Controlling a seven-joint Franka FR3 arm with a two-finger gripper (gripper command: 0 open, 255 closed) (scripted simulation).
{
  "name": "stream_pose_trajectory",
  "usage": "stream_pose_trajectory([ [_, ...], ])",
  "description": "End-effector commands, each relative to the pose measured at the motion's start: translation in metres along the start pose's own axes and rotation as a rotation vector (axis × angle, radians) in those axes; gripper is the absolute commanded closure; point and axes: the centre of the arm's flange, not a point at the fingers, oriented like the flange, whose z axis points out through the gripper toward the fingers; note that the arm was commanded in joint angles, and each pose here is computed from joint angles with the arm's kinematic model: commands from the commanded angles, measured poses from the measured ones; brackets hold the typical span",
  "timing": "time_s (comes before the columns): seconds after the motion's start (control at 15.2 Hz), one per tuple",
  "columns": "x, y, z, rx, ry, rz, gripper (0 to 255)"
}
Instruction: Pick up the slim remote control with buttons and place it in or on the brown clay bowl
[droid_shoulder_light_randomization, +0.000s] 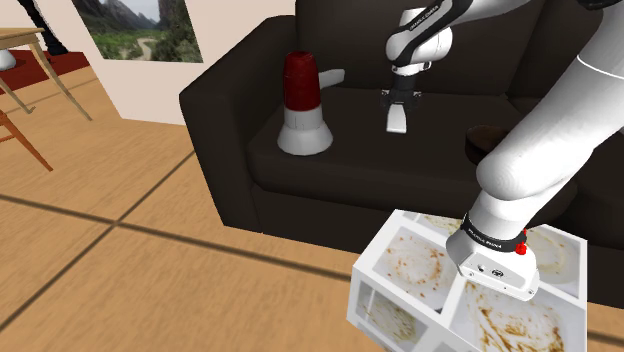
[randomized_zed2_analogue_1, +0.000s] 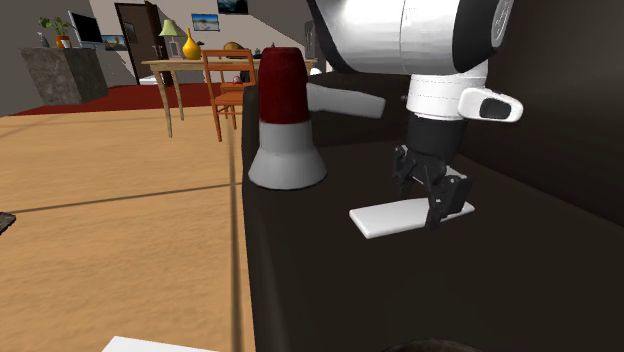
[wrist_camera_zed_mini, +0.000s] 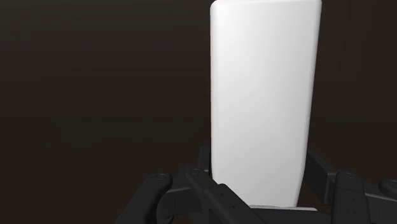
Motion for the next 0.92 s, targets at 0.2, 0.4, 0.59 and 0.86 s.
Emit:
stream_pose_trajectory([
  [0.2, 0.0, 0.0, -0.027, 0.0, 0.0, 0.0, 255],
  [0.4, 0.0, 0.0, -0.043, 0.0, 0.0, 0.0, 255],
  [0.59, 0.0, 0.0, -0.059, 0.0, 0.0, 0.0, 255],
  [0.86, 0.0, 0.0, -0.08, 0.0, 0.0, 0.0, 255],
])
